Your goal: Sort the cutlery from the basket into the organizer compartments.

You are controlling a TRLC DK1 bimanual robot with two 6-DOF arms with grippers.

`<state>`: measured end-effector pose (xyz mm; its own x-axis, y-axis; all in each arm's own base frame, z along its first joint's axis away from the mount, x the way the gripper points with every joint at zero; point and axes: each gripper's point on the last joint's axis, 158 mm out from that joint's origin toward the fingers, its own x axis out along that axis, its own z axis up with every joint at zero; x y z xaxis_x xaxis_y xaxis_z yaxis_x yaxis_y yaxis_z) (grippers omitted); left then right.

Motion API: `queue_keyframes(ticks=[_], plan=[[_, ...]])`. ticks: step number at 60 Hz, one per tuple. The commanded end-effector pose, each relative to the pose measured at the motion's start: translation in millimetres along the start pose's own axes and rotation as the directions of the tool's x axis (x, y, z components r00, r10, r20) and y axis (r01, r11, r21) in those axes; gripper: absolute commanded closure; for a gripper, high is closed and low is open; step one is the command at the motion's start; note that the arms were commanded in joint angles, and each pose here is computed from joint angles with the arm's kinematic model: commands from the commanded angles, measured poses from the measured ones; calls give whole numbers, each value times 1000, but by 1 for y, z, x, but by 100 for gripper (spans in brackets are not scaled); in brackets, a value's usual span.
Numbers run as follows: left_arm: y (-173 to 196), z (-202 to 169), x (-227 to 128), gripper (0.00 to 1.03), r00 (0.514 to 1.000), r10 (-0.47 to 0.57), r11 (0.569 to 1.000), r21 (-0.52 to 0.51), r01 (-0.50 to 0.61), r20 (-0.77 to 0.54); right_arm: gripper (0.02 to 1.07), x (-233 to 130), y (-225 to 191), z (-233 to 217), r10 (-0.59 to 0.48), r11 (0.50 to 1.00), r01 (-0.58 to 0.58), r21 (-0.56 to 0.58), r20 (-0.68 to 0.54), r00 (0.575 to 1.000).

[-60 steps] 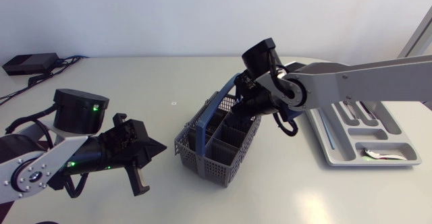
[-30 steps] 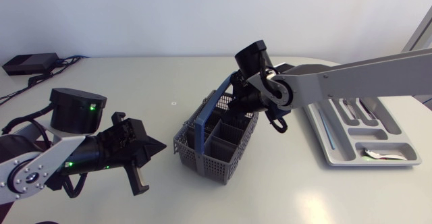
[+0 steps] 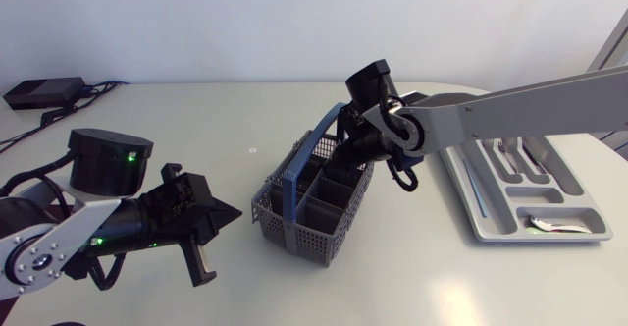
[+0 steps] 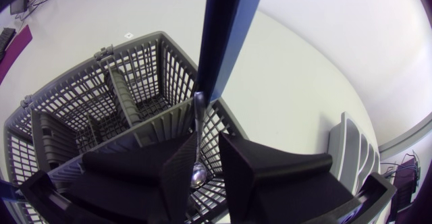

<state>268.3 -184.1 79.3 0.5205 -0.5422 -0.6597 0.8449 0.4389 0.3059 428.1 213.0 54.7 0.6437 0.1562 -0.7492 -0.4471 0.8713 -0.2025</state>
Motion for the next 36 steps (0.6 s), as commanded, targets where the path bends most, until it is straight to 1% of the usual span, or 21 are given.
queue_keyframes(ticks=[1,8,12,20,36], plan=[[-9,-6,0,100,1000,-19,1000,-11,19,-8,83,10,0,-10,17,999,-16,28,-39,999],[-8,-5,-1,100,1000,-17,1000,-10,17,-5,80,8,6,-5,66,997,-65,43,-26,997],[-8,-4,-1,100,1000,-18,1000,-9,18,-4,80,8,6,-2,67,997,-66,43,-23,997],[-9,-5,-1,100,1000,-20,1000,-8,20,-5,76,7,11,4,95,995,-94,45,-11,995],[-12,-8,0,100,1000,-24,1000,-9,24,-9,75,19,12,5,95,994,-94,57,-25,995]])
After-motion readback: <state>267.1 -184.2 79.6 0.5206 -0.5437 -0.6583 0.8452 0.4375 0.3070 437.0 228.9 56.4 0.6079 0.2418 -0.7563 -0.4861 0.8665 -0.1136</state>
